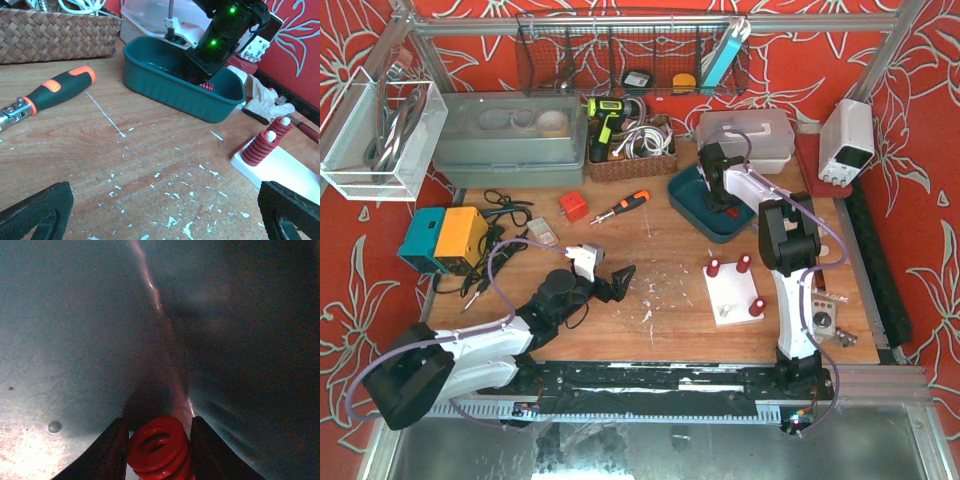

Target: Install the large spring

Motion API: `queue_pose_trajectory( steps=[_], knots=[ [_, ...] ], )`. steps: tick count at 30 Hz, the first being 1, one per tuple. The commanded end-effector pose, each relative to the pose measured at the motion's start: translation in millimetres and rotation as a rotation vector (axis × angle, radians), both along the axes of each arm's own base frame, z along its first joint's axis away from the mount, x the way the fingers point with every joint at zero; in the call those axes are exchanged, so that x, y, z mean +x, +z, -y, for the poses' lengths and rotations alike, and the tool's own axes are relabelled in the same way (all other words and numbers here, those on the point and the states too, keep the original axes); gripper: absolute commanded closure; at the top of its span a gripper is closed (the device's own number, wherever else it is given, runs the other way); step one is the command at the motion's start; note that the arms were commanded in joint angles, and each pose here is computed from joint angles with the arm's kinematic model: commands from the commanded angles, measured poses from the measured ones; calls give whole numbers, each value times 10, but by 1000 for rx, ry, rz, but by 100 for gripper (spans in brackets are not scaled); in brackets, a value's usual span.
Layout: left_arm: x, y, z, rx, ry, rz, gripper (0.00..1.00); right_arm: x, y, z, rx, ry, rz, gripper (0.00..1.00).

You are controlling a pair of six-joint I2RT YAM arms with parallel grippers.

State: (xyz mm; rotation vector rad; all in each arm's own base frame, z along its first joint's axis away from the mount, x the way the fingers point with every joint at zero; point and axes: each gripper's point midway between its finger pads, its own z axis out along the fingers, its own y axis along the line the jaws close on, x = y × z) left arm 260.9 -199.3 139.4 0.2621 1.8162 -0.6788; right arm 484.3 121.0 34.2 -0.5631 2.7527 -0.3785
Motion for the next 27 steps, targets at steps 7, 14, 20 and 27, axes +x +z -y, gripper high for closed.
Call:
queue_pose_trajectory(
  steps=[7,14,20,27],
  knots=[
    [32,91,10,-21,4,23,0,-56,70,4,-40,70,-40,84],
    [30,96,1,-22,7,28,0,-56,485,-155,37,78,70,99],
    [24,92,31,-24,-9,24,1,-84,725,-140,54,66,140,100],
    [-6,126,16,-43,-12,41,12,-169,1054,-250,164,54,229,100]
  ],
)
